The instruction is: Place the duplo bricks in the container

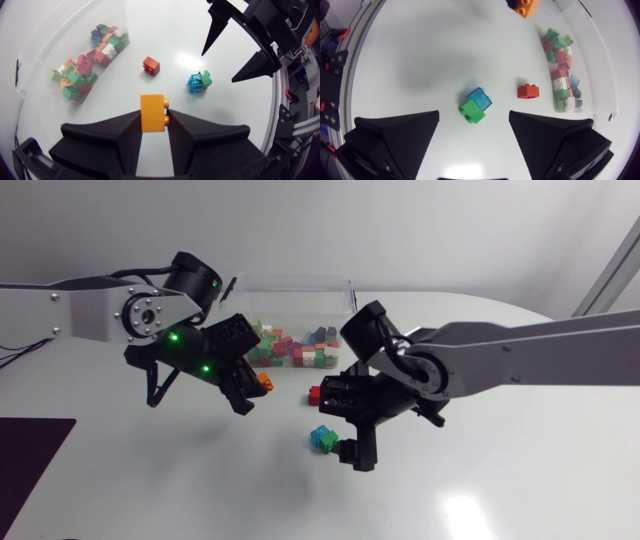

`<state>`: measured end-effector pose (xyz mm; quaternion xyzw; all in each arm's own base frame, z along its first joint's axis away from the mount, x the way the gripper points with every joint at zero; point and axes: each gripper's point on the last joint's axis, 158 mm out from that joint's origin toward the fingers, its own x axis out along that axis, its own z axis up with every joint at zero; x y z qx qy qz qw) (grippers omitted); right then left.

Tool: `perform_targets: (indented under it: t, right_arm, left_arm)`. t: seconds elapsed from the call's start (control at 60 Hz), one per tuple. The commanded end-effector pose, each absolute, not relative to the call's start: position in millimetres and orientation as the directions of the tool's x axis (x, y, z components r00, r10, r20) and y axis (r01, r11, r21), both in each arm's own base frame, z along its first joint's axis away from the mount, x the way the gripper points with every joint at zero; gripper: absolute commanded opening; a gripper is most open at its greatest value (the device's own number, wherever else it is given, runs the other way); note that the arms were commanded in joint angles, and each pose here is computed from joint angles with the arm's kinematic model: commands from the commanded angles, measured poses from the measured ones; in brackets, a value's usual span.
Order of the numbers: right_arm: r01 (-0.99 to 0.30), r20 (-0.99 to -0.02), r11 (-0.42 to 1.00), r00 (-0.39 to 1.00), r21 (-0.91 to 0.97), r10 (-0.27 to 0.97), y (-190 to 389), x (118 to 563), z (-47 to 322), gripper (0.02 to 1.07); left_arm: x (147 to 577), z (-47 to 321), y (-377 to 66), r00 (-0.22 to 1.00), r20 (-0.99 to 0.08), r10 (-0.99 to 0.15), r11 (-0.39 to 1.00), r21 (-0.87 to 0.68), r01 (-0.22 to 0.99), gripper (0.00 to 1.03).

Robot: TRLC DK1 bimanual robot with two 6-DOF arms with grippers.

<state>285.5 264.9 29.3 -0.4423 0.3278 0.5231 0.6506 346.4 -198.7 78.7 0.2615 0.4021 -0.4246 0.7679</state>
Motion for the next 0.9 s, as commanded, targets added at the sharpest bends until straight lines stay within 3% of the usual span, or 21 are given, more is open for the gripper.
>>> perform_targets:
  t: [0.0,0.183,0.45,0.883]
  right_arm:
    - [-0.960,-0.902,-0.066,0.229,-0.270,0.366,270,292,36,1.02]
    - [-0.956,-0.943,-0.210,0.134,-0.203,0.303,269,291,39,1.02]
    - [-0.916,-0.978,-0.388,0.022,-0.102,0.206,277,279,1,0.97]
    - [-0.879,-0.989,-0.477,-0.045,-0.029,0.143,276,302,-36,0.93]
  left_arm:
    - [345,95,-192,0.350,-0.818,-0.457,0.511,0.081,0.856,0.26]
    - [369,143,-183,0.484,-0.732,-0.480,0.600,0.129,0.790,0.26]
    - [415,193,-167,0.631,-0.612,-0.477,0.716,0.147,0.683,0.26]
    - [483,191,-156,0.696,-0.559,-0.450,0.790,0.114,0.603,0.27]
